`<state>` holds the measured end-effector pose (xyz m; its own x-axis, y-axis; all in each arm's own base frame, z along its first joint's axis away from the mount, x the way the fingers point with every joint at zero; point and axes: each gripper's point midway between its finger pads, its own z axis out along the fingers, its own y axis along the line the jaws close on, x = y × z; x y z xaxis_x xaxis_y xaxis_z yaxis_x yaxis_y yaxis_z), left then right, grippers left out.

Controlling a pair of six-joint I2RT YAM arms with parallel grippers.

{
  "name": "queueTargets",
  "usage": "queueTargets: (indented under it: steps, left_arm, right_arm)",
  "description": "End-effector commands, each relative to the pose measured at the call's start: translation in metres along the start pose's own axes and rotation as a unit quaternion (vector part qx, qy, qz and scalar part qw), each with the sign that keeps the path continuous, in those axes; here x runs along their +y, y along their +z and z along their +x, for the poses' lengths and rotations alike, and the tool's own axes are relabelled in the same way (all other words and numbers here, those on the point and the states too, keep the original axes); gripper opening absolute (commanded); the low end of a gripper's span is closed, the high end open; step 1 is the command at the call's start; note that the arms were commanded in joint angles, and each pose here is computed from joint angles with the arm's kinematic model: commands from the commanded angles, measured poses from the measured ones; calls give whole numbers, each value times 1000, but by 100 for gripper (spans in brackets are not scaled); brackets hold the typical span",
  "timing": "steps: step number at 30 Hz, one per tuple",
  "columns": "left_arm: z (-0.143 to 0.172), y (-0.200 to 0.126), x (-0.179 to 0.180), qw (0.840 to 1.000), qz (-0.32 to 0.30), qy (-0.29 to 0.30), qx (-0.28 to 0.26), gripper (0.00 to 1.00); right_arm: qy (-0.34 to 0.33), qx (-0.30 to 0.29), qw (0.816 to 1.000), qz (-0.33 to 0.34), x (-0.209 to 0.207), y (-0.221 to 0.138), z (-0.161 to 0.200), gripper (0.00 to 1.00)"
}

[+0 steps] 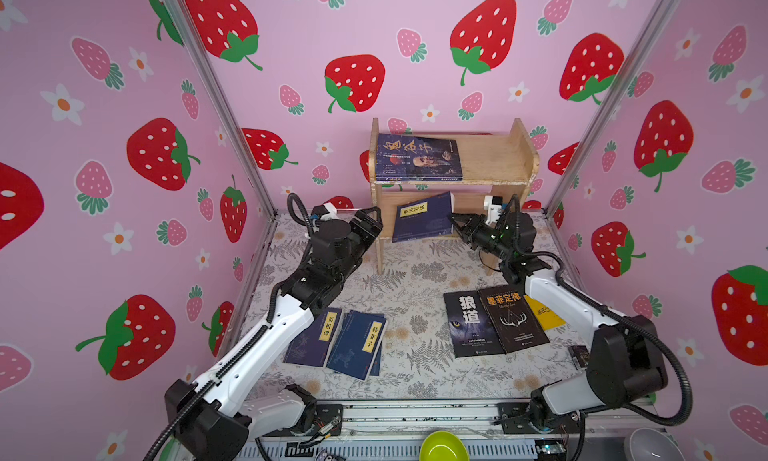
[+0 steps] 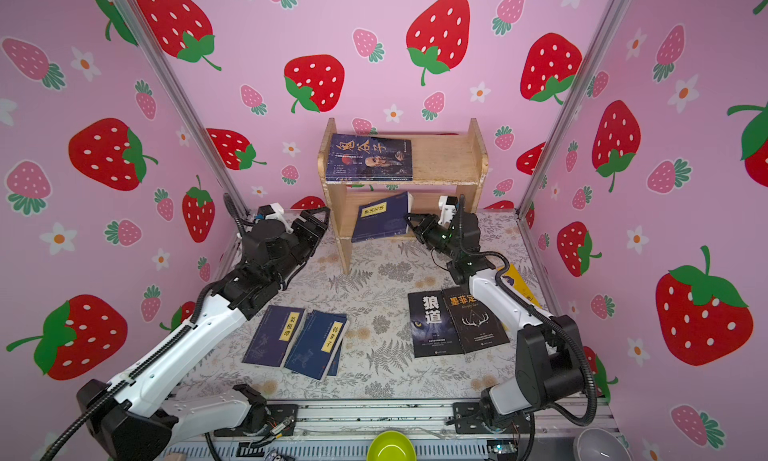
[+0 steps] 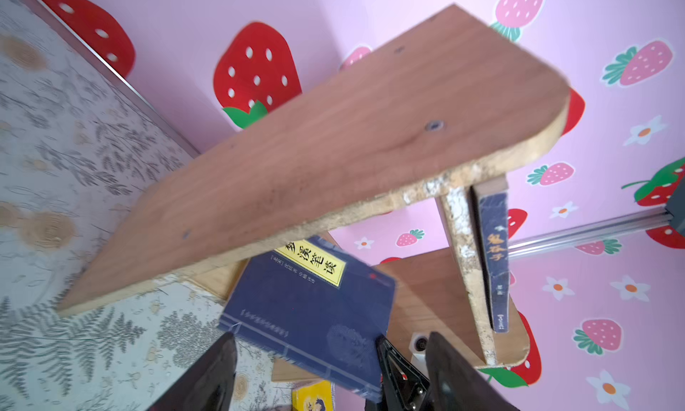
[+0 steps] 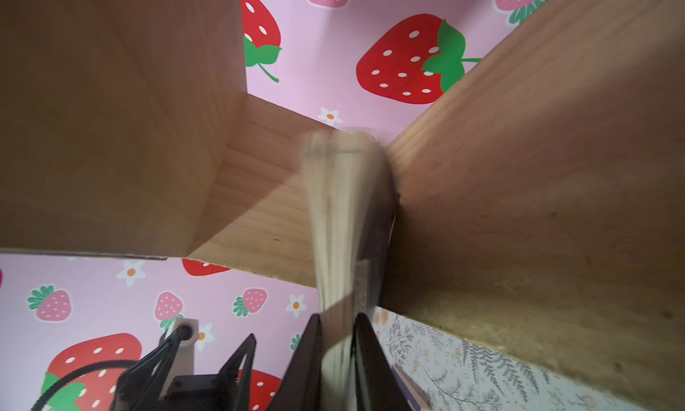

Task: Stacking books/files
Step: Place the book on the bookshelf.

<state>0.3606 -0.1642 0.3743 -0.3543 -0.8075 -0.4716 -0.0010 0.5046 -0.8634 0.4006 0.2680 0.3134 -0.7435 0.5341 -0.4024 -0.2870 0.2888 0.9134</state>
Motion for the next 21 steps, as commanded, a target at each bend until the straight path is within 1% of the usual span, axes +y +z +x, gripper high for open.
queueTargets:
  steps: [1, 5, 8, 13, 21]
  left_arm:
    - [-1, -22, 38, 996, -70, 48, 12, 82]
    - [-20, -37, 49, 995, -86, 55, -13, 82]
    - [-27, -40, 53, 994, -92, 59, -19, 82]
    - [-27, -35, 59, 994, -96, 53, -16, 82]
    - [-23, -21, 67, 994, -98, 40, 5, 82]
  right_arm:
    - [-35, 28, 999, 17, -12, 9, 5, 18]
    - [-33, 32, 999, 23, -22, 19, 4, 16]
    - [-28, 19, 999, 31, -26, 21, -1, 15]
    - [-18, -8, 999, 32, -28, 23, -10, 14]
    - [-4, -28, 999, 22, -27, 29, -16, 13]
